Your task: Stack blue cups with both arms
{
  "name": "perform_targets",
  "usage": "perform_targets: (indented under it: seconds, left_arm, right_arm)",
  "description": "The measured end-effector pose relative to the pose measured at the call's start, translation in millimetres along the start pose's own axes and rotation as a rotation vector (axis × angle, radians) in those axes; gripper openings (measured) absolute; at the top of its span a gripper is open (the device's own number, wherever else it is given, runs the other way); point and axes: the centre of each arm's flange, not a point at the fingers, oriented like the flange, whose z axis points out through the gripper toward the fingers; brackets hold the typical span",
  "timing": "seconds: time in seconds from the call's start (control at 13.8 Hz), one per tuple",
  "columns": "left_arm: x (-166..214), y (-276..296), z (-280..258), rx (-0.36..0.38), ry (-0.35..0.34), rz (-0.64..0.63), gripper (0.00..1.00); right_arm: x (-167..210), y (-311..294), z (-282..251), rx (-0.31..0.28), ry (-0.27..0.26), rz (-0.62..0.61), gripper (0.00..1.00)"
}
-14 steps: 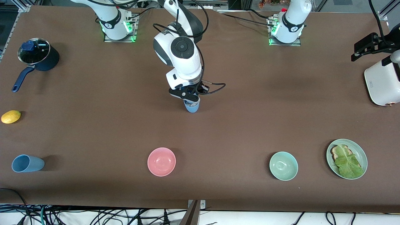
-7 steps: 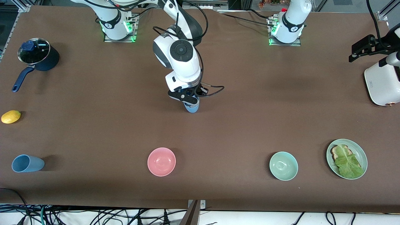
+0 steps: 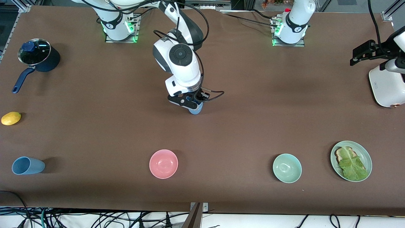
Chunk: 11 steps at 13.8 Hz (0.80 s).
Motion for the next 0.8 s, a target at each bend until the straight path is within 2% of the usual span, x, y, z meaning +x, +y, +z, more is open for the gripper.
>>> perform_targets:
  seconds: [0.15, 0.22, 0.29, 0.36, 0.44, 0.58, 0.65, 0.8]
  left_arm:
    - [2, 0, 4, -0.001, -0.009, -0.011, 1.0]
    - [2, 0, 5, -0.001, -0.011, -0.012, 1.0]
    - [2, 0, 5, -0.001, -0.011, -0.012, 1.0]
    - [2, 0, 5, -0.001, -0.011, -0.012, 1.0]
    - [2, 0, 5, -0.001, -0.011, -0.013, 1.0]
    - [2, 0, 5, -0.001, -0.011, -0.013, 1.0]
    - [2, 0, 5, -0.001, -0.011, -0.013, 1.0]
    - [2, 1, 5, -0.001, -0.011, -0.012, 1.0]
  right_arm:
    - [12, 3, -8, 0.012, 0.008, 0.013, 0.69]
    - [20, 6, -16, 0.02, 0.013, 0.014, 0.76]
    - [29, 11, -26, 0.025, 0.018, 0.008, 0.76]
    - [40, 20, -40, 0.021, 0.018, -0.01, 0.81]
    - [52, 31, -55, 0.011, 0.014, -0.034, 0.92]
    - [77, 60, -87, -0.021, -0.006, -0.09, 0.94]
    - [91, 78, -102, -0.035, -0.017, -0.128, 0.99]
    - [113, 113, -129, -0.061, -0.045, -0.192, 1.0]
